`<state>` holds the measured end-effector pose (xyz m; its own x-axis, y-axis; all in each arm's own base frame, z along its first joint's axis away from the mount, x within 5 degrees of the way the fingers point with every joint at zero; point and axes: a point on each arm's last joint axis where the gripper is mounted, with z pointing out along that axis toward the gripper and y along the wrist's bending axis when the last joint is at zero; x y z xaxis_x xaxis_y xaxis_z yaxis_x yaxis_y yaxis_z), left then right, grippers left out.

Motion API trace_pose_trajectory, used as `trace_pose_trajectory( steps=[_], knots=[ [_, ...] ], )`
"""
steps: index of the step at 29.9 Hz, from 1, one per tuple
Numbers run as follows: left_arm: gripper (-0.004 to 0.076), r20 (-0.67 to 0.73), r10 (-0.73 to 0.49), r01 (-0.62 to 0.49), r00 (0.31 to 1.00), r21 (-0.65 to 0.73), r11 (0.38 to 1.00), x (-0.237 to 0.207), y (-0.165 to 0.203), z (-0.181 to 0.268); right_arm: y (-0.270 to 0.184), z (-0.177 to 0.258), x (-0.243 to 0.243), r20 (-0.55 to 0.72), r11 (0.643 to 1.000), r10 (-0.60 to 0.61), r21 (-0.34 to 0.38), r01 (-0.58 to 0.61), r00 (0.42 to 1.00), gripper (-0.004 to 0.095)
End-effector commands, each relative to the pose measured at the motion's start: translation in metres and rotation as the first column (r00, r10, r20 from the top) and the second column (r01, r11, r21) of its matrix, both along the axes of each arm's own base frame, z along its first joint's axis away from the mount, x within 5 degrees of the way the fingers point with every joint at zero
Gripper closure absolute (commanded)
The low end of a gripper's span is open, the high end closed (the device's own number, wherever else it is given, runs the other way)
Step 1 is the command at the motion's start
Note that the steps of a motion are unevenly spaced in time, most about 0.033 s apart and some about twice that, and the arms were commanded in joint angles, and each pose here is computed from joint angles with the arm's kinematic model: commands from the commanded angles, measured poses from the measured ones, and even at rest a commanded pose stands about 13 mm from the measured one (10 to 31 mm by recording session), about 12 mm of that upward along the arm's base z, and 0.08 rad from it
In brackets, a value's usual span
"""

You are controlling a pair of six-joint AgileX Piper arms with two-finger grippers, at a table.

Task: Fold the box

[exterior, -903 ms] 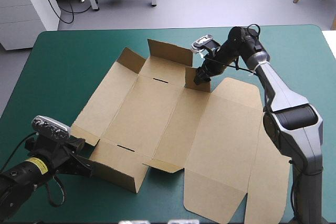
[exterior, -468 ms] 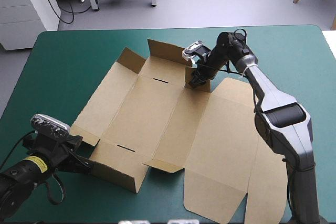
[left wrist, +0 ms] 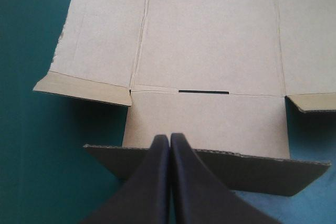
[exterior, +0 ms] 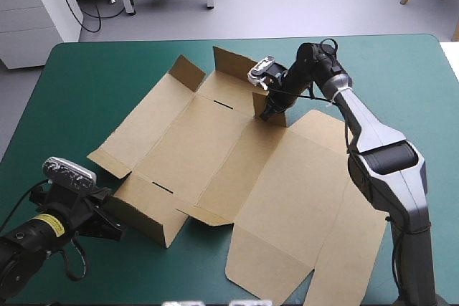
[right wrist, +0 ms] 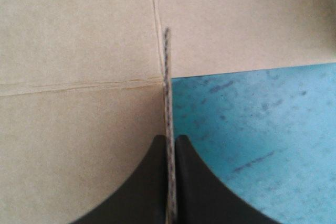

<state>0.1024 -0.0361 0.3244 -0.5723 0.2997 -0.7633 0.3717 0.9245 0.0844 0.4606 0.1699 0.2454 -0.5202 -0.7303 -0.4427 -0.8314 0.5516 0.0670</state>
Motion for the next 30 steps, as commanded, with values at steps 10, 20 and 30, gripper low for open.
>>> trace_pose_trajectory(
  steps=[10,20,30],
  knots=[
    [0.0734,0.084,0.001,0.001,0.996,-0.024,1.000,0.004,-0.001,0.015,0.006,0.067,-0.005,0.322,0.963,0.252,0.011,-0.270,0.912,0.0927],
    [0.0734,0.098,0.000,0.003,0.995,-0.029,1.000,0.004,-0.002,0.016,0.042,0.074,-0.021,0.438,0.822,0.549,-0.125,-0.556,0.712,0.0928],
    [0.0734,0.094,0.003,0.001,0.996,-0.039,0.999,0.004,-0.002,0.016,0.065,0.073,-0.033,0.461,0.727,0.660,-0.192,-0.659,0.593,0.0928]
  ],
)
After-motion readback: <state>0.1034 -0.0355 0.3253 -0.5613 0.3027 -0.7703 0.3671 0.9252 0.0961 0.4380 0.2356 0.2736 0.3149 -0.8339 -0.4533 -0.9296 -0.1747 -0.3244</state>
